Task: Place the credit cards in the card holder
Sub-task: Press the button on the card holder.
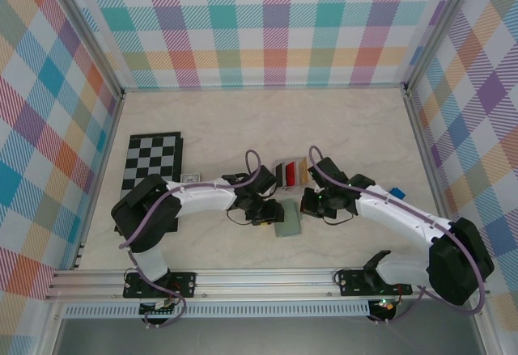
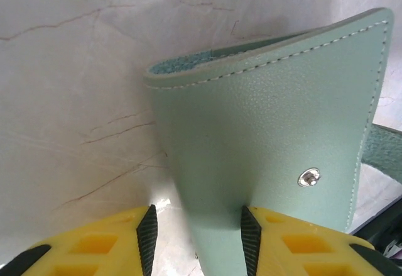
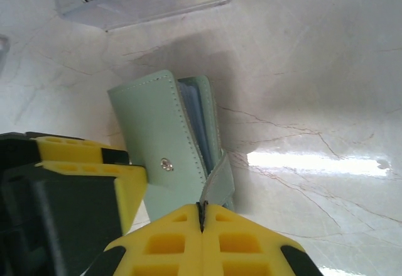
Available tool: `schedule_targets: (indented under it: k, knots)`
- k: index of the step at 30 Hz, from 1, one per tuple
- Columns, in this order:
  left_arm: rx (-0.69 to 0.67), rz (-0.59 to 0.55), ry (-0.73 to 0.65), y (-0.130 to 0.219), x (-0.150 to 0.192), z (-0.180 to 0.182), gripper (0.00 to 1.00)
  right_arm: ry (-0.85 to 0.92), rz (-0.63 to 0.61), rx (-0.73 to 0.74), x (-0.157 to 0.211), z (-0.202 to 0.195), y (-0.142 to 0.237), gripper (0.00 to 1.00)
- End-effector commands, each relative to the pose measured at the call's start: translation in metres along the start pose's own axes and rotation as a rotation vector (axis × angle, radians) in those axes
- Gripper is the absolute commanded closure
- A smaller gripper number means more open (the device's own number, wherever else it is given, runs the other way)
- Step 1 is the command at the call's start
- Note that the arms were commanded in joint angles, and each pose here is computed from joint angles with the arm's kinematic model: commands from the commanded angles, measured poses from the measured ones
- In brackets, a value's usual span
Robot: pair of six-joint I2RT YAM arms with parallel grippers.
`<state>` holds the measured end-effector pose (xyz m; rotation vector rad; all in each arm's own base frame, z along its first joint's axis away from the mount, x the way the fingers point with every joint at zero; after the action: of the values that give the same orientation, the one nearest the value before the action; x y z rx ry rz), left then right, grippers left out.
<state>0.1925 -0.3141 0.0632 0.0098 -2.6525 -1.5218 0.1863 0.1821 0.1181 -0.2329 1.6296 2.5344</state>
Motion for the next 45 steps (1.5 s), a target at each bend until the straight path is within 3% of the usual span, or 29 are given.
schedule_targets:
  k: [1, 15, 29, 45]
  knots:
    - [-0.022, 0.017, -0.029, -0.008, 0.003, -0.001, 0.59, 0.036, 0.014, -0.072, 0.0, 0.009, -0.002, 0.97]
    - [-0.036, -0.029, -0.018, -0.011, -0.002, 0.001, 0.67, 0.068, 0.133, -0.11, 0.001, 0.017, -0.031, 0.97]
    - [-0.013, -0.048, -0.012, -0.012, -0.004, -0.002, 0.71, 0.047, 0.167, -0.067, 0.001, 0.011, -0.044, 0.87]
    - [-0.008, -0.025, -0.012, -0.017, -0.002, -0.001, 0.74, -0.016, 0.155, -0.048, -0.003, 0.008, -0.054, 0.95]
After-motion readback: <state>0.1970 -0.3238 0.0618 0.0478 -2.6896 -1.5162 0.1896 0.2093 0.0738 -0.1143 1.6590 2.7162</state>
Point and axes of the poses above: each hand's point on the last joint's axis, 136 mm out from that joint toward the fingers, its own y axis back along the fingers, its own z axis along the line the jaws close on, x = y × z, the point moved 4 cm from there along y, back along the fingers, and after that the axes turned 9 degrees about y, right-handed, at the moved point
